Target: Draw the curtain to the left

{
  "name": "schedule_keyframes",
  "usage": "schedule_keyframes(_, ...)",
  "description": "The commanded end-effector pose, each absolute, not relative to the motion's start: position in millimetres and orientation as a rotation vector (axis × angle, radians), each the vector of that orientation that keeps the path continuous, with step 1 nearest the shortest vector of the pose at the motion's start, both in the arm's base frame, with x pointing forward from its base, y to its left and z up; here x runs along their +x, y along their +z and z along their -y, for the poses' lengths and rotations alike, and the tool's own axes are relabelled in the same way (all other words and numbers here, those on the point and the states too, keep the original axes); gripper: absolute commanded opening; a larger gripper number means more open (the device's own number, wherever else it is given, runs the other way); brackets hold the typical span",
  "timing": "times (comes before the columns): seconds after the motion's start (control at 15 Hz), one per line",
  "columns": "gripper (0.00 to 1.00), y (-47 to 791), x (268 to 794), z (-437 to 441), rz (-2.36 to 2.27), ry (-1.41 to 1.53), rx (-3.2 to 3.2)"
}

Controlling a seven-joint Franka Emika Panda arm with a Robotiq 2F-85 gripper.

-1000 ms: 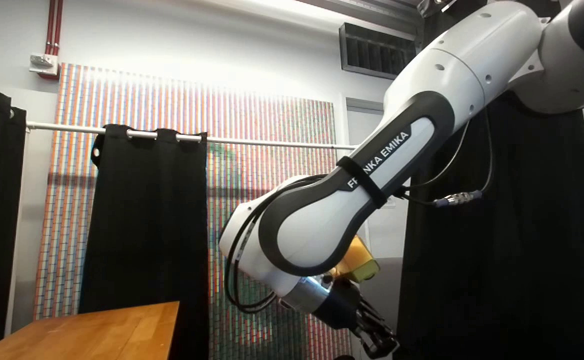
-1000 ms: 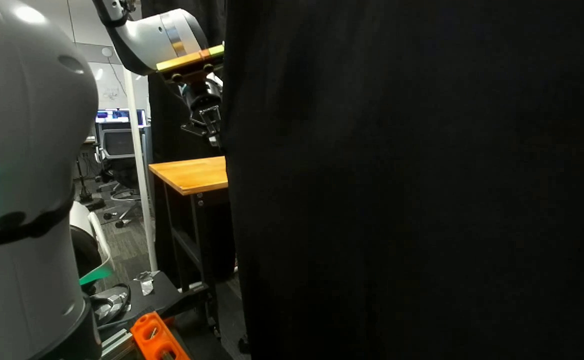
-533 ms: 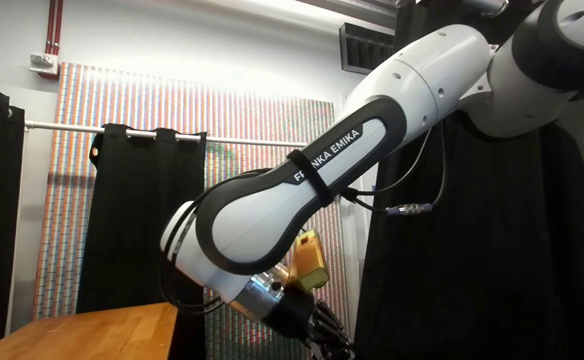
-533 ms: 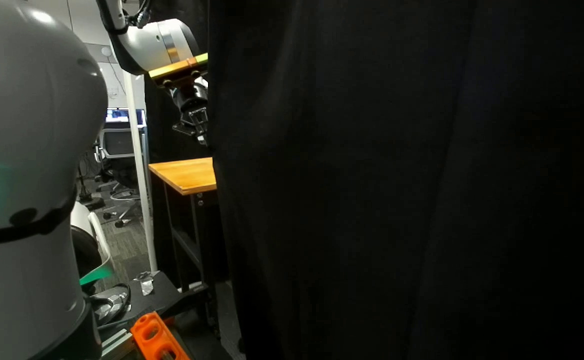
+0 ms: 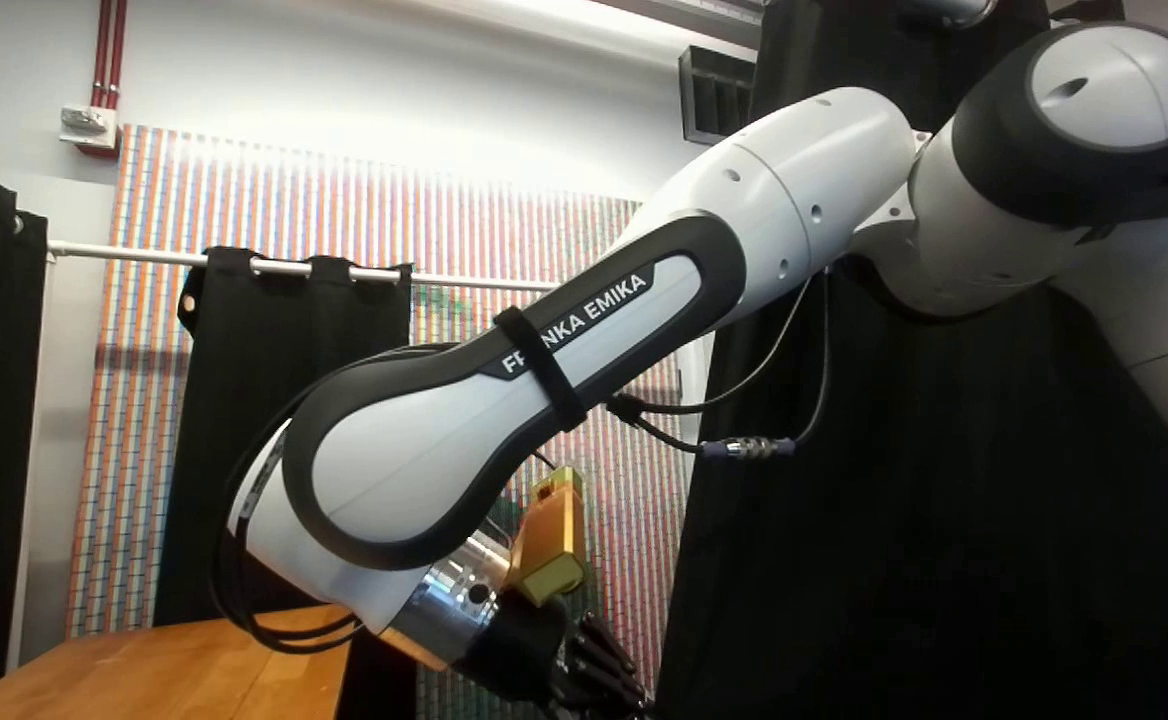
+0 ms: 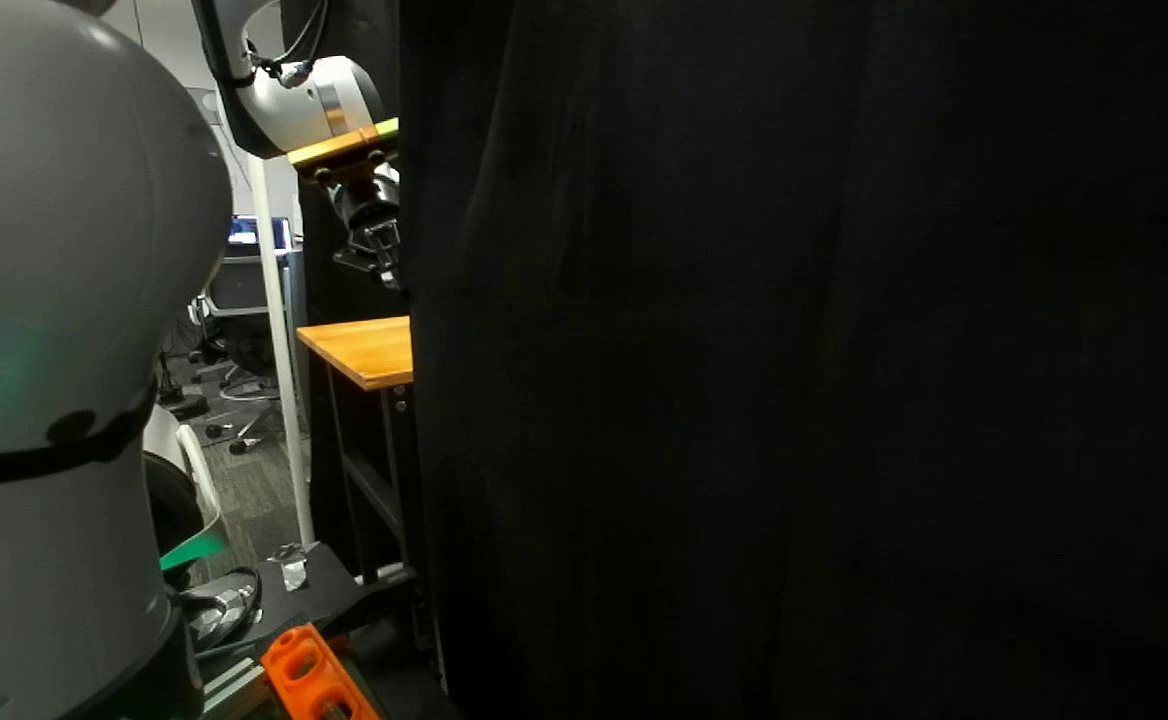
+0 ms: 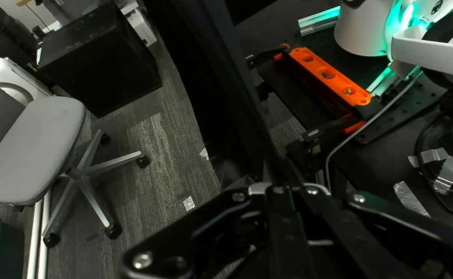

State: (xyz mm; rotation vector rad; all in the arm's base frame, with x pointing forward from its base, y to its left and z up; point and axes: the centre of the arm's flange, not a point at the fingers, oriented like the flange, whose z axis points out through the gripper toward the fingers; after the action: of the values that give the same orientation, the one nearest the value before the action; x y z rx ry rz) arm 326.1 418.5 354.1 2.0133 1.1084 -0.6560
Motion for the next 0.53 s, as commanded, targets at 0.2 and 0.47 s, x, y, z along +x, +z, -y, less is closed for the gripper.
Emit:
schedule_keyframes(0.2,0.01,348.6,338.9,-434.3,-1.075,-0.645,2.057)
schedule_keyframes(0.47,0.01,348.0,344.7,-436.3,-1.040,-0.641,2.072)
